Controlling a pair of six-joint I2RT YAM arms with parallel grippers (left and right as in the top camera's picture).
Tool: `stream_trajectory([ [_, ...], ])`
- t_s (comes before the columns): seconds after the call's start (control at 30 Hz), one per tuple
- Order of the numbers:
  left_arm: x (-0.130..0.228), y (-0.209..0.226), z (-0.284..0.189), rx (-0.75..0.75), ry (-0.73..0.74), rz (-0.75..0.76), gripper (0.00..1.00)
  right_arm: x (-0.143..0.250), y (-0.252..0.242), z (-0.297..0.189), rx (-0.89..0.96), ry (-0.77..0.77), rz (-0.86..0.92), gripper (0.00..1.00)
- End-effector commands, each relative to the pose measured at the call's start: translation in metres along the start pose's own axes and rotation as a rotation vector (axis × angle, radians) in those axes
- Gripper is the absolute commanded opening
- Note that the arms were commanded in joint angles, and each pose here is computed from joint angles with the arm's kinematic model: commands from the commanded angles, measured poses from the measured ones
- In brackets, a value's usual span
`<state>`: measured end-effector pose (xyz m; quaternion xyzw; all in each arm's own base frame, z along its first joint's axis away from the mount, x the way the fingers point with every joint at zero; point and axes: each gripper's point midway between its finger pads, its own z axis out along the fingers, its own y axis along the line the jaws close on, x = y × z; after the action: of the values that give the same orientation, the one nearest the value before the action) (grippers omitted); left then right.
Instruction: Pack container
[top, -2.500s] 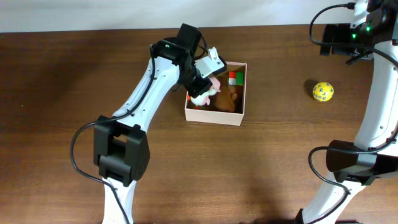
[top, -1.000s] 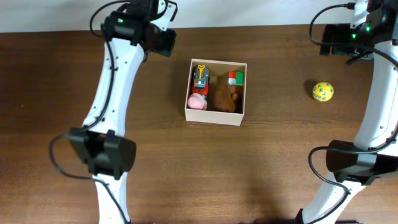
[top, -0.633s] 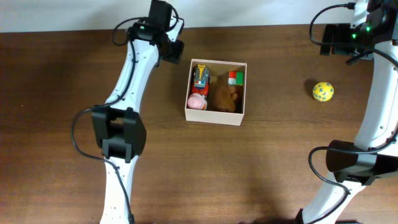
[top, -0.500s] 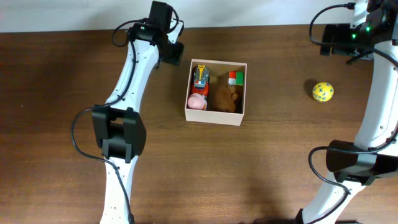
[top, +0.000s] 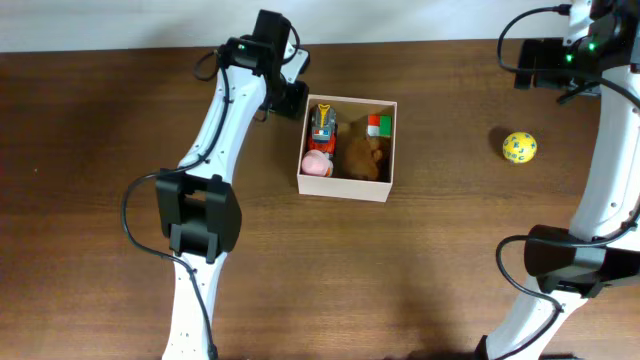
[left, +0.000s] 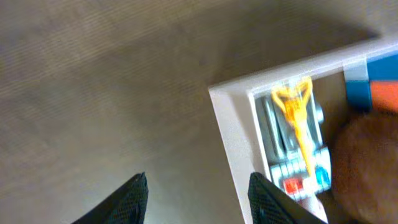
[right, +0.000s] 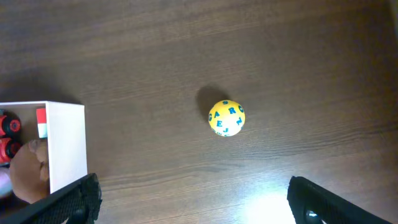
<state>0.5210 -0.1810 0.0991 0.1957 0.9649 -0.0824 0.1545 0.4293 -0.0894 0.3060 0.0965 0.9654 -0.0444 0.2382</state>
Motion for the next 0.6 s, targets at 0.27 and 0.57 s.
stream_trajectory([
  [0.27,0.025,-0.027,-0.006,0.040,0.105,0.015,0.55,-0.001,-0.003,-0.001,0.010,-0.005,0.011,0.99],
  [0.57,0.035,-0.069,-0.007,0.152,0.145,0.048,0.55,-0.001,-0.003,0.000,0.010,-0.005,0.011,0.99],
])
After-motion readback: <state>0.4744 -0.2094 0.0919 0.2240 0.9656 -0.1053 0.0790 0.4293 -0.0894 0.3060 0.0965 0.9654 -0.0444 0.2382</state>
